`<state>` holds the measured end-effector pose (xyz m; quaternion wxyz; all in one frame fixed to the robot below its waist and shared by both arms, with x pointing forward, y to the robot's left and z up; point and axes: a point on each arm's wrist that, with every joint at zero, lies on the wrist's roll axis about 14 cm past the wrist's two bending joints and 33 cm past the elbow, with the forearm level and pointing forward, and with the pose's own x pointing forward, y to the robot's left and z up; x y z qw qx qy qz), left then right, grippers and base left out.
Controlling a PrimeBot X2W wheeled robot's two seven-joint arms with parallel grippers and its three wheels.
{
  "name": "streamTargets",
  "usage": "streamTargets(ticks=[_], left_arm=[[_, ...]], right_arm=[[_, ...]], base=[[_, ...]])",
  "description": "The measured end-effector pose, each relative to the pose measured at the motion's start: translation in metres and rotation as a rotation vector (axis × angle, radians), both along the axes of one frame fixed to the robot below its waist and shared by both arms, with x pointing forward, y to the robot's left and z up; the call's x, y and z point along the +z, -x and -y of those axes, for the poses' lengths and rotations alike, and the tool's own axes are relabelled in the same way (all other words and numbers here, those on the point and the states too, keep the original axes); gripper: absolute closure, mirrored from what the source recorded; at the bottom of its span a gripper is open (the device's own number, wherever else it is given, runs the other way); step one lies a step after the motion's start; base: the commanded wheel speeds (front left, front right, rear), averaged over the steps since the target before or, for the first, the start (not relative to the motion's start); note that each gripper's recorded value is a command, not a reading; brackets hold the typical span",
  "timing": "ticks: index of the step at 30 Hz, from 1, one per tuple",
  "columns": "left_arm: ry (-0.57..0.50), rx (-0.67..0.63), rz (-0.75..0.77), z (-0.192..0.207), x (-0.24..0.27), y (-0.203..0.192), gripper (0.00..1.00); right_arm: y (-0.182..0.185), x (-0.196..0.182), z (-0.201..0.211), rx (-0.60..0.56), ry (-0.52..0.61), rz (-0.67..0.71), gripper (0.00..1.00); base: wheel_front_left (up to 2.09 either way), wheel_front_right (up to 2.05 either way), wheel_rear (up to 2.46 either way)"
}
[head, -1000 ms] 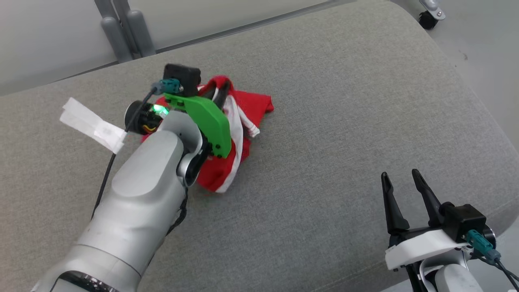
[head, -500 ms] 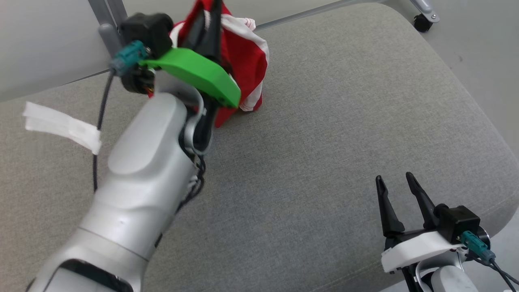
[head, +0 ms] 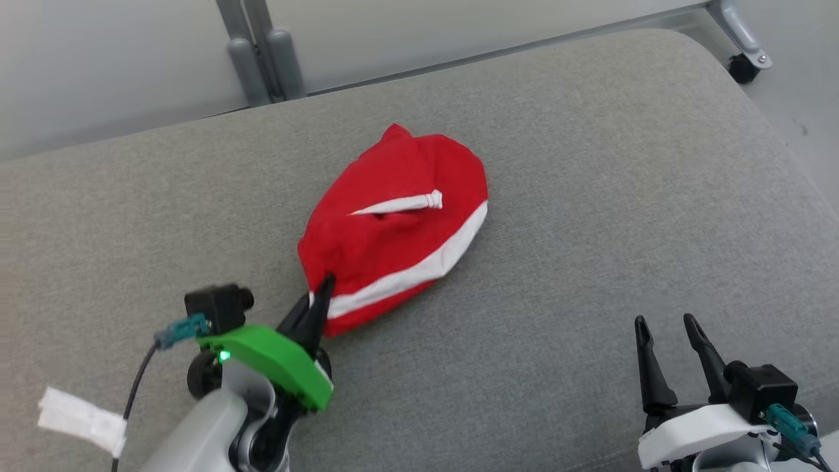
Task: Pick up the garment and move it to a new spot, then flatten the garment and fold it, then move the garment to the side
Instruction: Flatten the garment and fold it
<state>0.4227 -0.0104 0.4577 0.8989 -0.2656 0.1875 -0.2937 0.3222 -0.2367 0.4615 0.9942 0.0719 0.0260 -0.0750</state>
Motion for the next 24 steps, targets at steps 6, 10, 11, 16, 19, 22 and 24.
streamTargets(ticks=[6, 10, 11, 16, 19, 22, 24], left_arm=[[-0.005, 0.122, -0.176, -0.057, -0.044, 0.055, 1.00], [0.008, 0.230, -0.223, -0.086, -0.054, 0.075, 1.00], [0.015, 0.238, -0.227, -0.087, -0.054, 0.079, 1.00], [0.044, 0.289, -0.204, -0.094, -0.047, 0.089, 0.00], [0.028, 0.315, -0.181, -0.100, -0.046, 0.095, 0.00], [-0.016, 0.343, -0.143, -0.108, -0.045, 0.098, 0.00], [-0.032, 0.363, -0.111, -0.113, -0.041, 0.098, 0.00]], right_arm=[[-0.013, 0.003, -0.023, 0.079, -0.003, 0.014, 0.00], [-0.014, 0.000, -0.035, 0.119, 0.003, 0.008, 0.00], [-0.014, -0.001, -0.036, 0.125, 0.002, 0.005, 0.00], [-0.020, 0.002, -0.050, 0.172, 0.006, 0.015, 0.00], [-0.022, 0.005, -0.054, 0.186, 0.006, 0.024, 0.00], [-0.023, 0.006, -0.057, 0.196, 0.006, 0.030, 0.00], [-0.024, 0.007, -0.058, 0.197, 0.006, 0.033, 0.00]], base=[[0.00, 0.00, 0.00], [0.00, 0.00, 0.00], [0.00, 0.00, 0.00], [0.00, 0.00, 0.00], [0.00, 0.00, 0.00], [0.00, 0.00, 0.00], [0.00, 0.00, 0.00]])
